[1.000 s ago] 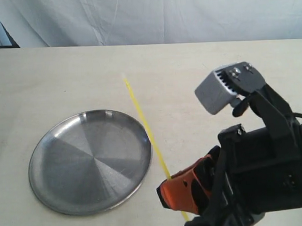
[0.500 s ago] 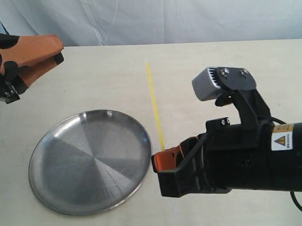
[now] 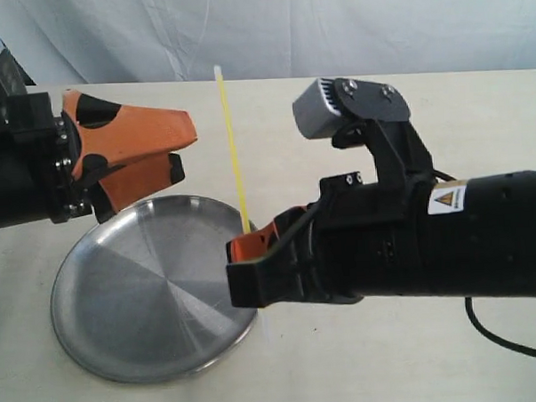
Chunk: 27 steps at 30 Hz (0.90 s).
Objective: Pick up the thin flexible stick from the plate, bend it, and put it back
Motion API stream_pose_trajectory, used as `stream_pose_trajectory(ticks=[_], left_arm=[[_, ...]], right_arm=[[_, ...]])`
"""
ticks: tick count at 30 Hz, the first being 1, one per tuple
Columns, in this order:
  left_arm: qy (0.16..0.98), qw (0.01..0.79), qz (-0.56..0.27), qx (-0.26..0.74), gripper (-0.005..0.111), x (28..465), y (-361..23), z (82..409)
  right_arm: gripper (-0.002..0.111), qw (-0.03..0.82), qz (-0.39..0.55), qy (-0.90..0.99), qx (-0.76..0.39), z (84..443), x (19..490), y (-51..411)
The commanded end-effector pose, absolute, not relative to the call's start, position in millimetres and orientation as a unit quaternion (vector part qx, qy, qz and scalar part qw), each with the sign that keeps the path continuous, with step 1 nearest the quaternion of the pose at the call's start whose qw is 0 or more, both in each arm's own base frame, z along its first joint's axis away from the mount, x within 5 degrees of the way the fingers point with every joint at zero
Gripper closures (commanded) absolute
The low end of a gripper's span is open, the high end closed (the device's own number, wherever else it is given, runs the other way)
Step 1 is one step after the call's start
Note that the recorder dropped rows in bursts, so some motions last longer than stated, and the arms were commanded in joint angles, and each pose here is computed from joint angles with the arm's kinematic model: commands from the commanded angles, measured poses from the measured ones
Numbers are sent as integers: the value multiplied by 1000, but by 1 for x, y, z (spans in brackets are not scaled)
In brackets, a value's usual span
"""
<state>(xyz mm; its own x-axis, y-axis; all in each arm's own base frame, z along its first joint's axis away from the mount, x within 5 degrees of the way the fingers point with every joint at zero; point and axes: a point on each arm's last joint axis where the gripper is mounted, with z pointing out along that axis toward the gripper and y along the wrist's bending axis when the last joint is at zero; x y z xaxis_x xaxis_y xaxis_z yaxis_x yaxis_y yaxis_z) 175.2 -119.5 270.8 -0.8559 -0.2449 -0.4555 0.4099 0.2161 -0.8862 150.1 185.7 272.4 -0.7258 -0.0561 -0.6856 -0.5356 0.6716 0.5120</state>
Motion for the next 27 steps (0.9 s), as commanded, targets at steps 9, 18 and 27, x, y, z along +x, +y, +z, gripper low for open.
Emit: stream_pose_trajectory(ticks=[9, 18, 27], left_arm=[[723, 291, -624, 60, 42, 178, -122, 274], [703, 328, -624, 96, 106, 178, -122, 278], [696, 333, -629, 97, 107, 178, -122, 281]], right_arm=[[109, 289, 374, 849, -236, 273, 167, 238], [109, 302, 381, 841, -239, 284, 165, 236], [90, 292, 369, 850, -238, 272, 170, 240]])
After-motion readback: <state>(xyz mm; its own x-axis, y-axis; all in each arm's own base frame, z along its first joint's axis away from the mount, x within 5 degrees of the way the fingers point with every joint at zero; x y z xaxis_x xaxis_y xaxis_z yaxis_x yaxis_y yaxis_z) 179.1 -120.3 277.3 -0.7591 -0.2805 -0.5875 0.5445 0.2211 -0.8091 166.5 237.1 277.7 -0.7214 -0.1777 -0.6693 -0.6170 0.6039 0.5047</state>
